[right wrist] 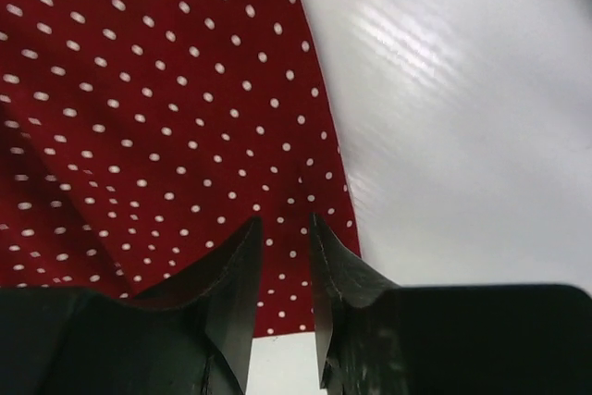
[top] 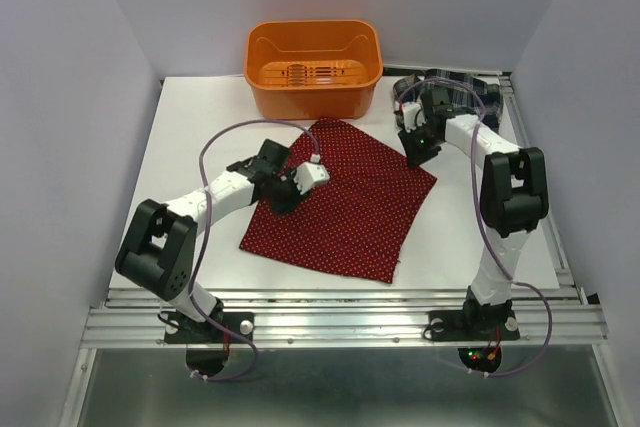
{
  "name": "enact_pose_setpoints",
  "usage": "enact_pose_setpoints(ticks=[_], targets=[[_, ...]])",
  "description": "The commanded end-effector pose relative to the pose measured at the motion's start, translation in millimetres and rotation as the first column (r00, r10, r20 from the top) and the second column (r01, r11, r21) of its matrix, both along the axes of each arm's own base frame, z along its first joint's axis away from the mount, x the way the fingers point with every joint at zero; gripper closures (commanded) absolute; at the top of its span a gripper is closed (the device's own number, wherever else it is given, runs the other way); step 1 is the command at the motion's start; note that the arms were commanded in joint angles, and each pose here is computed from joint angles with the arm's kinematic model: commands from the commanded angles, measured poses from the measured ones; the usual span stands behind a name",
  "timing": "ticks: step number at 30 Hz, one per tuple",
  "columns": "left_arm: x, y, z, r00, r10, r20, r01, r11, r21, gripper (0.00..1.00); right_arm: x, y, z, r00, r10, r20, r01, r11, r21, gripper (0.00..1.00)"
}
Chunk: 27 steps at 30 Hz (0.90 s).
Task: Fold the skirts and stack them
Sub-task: Fold the skirt
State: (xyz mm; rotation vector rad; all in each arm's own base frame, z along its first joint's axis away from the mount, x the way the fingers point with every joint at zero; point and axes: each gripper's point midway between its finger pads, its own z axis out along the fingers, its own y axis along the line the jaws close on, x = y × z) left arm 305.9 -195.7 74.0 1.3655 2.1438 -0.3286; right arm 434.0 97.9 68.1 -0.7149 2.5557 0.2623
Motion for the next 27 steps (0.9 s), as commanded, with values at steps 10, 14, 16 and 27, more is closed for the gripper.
enact_pose_setpoints(ticks=[10, 14, 16, 27], targets=[[-90.7, 38.1, -65.3, 0.932, -0.346, -0.104, 0.361, 0.903, 0.231, 0.65, 15.6, -14.7, -64.0, 0.998, -0.003, -0.056, -0.008, 0.981, -0.191, 0.68], [-126.1, 23.0, -72.6, 0.867, -0.476, -0.148, 0.498, 0.833, 0.239, 0.68, 38.0, -3.3, -70.7, 0.999, 0.027, -0.021, -0.031, 0.977, -0.210, 0.68], [-135.3, 11.8, -68.1, 0.844, -0.520, -0.133, 0.537, 0.811, 0.230, 0.69, 45.1, 3.4, -71.2, 0.999, 0.039, -0.010, -0.041, 0.978, -0.206, 0.67], [-121.1, -61.1, 3.3, 0.878, -0.479, -0.024, 0.479, 0.875, 0.064, 0.53, 57.9, 22.7, 17.4, 0.967, 0.169, 0.190, -0.135, 0.974, -0.181, 0.46]])
